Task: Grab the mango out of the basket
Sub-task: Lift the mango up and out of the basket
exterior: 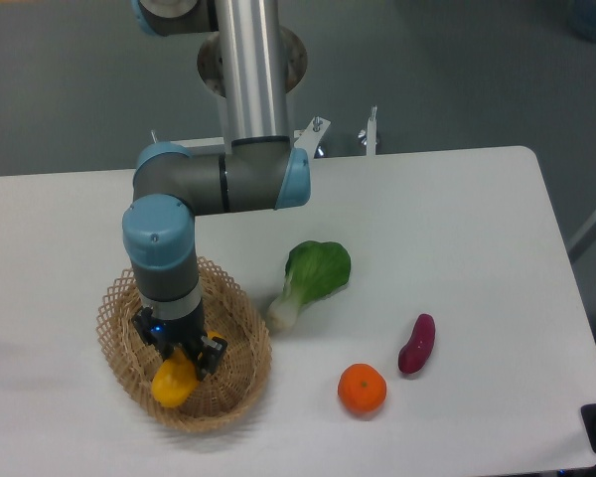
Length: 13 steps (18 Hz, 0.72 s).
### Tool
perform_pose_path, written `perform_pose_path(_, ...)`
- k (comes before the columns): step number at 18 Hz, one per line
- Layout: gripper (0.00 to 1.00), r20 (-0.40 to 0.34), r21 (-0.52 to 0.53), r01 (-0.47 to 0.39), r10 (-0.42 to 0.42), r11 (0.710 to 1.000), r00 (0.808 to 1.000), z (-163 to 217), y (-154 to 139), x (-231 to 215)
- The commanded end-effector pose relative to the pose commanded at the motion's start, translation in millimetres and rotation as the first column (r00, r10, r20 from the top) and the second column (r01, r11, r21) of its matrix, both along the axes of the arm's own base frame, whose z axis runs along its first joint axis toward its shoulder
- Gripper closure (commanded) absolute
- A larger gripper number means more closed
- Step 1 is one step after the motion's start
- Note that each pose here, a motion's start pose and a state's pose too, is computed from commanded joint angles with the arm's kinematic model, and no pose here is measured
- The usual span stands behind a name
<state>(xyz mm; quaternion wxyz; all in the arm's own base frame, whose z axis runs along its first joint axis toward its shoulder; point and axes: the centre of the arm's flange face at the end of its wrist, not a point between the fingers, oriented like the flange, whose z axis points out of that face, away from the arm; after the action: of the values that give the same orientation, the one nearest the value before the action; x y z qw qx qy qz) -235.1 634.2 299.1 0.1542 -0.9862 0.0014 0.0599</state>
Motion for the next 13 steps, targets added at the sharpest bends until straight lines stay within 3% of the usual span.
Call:
perform_pose_path(5,0.5,-0.049,0.017,0.016,-0.015,1.0,0.999,22,-15,-39)
perform_pose_path(13,0.5,-0.092,0.062,-0.039,0.045,0.997,0.995,63,-43,-94)
